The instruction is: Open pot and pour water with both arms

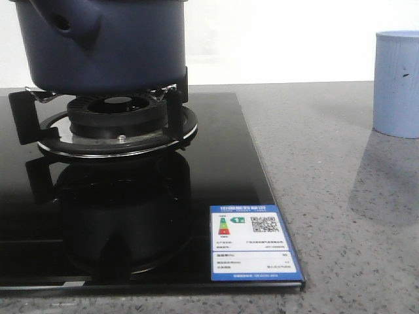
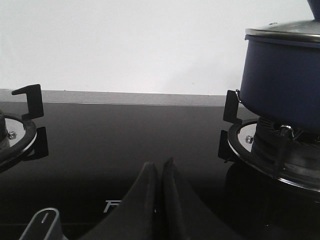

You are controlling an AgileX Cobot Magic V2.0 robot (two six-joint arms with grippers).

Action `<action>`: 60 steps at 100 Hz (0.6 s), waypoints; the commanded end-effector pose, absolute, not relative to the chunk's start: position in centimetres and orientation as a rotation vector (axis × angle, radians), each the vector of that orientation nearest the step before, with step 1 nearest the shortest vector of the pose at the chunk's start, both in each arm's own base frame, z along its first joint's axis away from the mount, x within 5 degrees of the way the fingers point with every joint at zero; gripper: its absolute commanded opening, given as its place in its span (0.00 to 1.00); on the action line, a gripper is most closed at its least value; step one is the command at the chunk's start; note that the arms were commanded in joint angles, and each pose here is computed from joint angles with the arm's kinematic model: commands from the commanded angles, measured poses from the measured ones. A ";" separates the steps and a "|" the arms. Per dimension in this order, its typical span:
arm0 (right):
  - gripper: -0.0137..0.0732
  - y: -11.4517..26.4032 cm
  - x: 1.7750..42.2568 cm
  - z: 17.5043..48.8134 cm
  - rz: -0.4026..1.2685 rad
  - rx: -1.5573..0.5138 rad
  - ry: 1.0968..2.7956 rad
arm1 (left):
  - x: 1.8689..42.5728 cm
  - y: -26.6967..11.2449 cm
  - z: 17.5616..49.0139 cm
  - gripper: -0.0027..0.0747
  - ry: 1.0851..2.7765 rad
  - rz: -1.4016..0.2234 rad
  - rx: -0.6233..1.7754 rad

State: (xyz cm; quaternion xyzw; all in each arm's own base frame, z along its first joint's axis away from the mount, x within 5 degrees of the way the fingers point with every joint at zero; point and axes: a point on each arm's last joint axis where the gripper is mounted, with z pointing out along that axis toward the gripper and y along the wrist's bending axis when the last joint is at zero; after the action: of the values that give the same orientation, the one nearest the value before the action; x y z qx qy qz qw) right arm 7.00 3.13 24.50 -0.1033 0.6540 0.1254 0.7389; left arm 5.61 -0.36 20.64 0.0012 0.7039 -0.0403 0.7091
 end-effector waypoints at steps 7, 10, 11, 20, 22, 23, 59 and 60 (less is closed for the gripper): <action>0.09 3.2 6.9 25.5 0.297 -0.223 1.401 | 5.4 -0.3 21.0 0.01 1.475 -0.094 -0.010; 0.09 3.2 6.9 25.5 0.297 -0.223 1.401 | 5.4 -0.3 21.0 0.01 1.475 -0.094 -0.010; 0.09 3.2 6.9 25.5 0.297 -0.223 1.401 | 5.4 -0.3 21.0 0.01 1.475 -0.094 -0.010; 0.09 3.2 6.9 25.5 0.297 -0.223 1.401 | 5.4 -0.3 21.0 0.01 1.475 -0.094 -0.010; 0.09 3.2 6.9 25.5 0.297 -0.223 1.401 | 5.4 -0.3 21.0 0.01 1.475 -0.094 -0.010; 0.09 3.2 6.9 25.5 0.297 -0.223 1.401 | 5.4 -0.3 21.0 0.01 1.475 -0.094 -0.010; 0.09 2.9 7.1 25.3 0.267 -0.192 1.418 | 5.4 -0.3 21.0 0.01 1.475 -0.094 -0.010; 0.09 2.9 7.1 25.3 0.266 -0.190 1.419 | 5.4 -0.3 21.0 0.01 1.475 -0.094 -0.010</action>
State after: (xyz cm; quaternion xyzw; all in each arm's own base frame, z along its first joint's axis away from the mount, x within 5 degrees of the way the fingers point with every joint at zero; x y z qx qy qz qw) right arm 7.04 3.02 24.46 -0.0988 0.6562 0.1210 0.7382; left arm 5.61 -0.36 20.63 0.0010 0.7043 -0.0405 0.7088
